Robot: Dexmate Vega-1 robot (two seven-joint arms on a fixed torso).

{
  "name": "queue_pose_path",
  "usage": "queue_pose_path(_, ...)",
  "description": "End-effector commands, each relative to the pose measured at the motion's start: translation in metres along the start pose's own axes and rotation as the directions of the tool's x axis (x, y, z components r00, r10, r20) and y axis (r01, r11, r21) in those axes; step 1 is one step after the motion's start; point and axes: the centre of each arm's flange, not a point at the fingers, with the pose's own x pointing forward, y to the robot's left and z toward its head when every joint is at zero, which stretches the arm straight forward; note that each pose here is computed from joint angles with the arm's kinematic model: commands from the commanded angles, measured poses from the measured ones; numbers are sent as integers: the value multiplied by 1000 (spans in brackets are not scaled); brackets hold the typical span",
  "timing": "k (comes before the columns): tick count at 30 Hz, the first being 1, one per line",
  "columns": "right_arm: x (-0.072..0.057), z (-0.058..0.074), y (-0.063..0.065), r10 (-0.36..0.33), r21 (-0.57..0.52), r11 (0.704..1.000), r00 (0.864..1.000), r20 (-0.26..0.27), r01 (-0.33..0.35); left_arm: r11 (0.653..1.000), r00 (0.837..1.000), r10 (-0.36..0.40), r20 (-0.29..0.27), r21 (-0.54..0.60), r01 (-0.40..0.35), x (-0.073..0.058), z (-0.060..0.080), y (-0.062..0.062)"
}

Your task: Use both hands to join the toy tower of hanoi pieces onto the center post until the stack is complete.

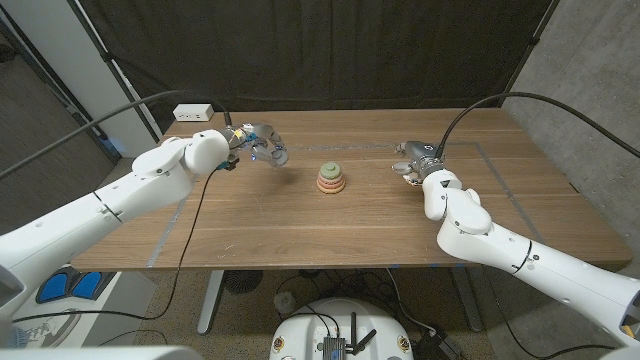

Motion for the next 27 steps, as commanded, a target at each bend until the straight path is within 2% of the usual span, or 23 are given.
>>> queue_pose_path(1, 1, -4, -1, -8, 7, 1000, 1000, -3, 8, 1000, 998, 18, 65, 2, -19, 12, 19, 7)
queue_pose_path(13, 1, -13, 0, -17, 22, 1000, 1000, -15, 17, 999, 991, 18, 131, 24, -21, 28, 45, 11)
queue_pose_path(27, -4, -20, -3, -27, 21, 999, 999, -32, 28, 999, 975, -4, 221, 44, -6, 46, 73, 10)
